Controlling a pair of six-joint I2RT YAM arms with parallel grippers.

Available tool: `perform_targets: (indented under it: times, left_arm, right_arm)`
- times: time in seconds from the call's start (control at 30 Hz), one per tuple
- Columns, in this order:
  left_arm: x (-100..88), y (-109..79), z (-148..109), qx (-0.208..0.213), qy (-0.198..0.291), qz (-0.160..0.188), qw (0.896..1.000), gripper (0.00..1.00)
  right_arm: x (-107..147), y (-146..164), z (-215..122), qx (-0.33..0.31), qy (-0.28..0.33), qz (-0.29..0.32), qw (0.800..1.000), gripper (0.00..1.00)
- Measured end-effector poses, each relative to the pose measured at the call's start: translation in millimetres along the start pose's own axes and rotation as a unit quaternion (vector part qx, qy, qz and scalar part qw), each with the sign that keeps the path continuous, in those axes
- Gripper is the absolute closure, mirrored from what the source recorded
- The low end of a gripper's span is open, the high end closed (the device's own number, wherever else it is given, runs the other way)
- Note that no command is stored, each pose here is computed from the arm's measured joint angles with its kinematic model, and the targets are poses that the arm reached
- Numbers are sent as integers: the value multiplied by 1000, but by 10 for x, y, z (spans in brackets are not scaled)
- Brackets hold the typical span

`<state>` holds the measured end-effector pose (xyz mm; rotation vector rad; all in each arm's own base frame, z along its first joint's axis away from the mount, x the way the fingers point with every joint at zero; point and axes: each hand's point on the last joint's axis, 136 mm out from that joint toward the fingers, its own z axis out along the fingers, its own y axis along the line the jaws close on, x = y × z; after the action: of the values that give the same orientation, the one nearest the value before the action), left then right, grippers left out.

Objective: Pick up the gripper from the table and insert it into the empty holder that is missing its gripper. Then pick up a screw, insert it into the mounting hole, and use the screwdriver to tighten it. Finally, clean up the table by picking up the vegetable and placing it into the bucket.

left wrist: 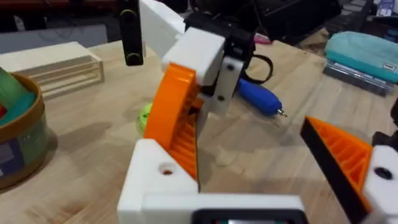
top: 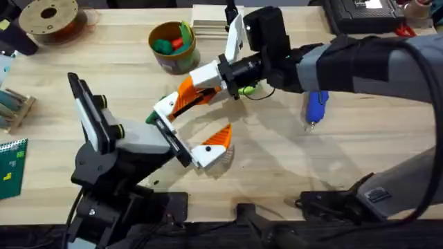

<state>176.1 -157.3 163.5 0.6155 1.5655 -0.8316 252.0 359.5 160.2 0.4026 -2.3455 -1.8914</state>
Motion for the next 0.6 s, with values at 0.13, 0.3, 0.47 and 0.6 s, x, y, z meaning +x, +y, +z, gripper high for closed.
perform_targets:
  times: [0.13, 0.3, 0.47, 0.6]
  left_arm:
    - [-2, -2, 0, 0, 0, 8, 1000, 13]
    - [-2, 1, 0, 0, 0, 12, 1000, 13]
    - [-4, -15, -1, 4, -1, 19, 1000, 13]
    - [13, -114, 0, 31, 3, 18, 999, 14]
  right_arm:
    - [-16, -29, 7, 3, -3, 1, 1000, 495]
    - [-19, -42, 8, 4, -4, 3, 1000, 430]
    - [-49, -56, -28, 5, -9, 4, 1000, 362]
    - [-117, -66, -99, 4, -21, 2, 1000, 325]
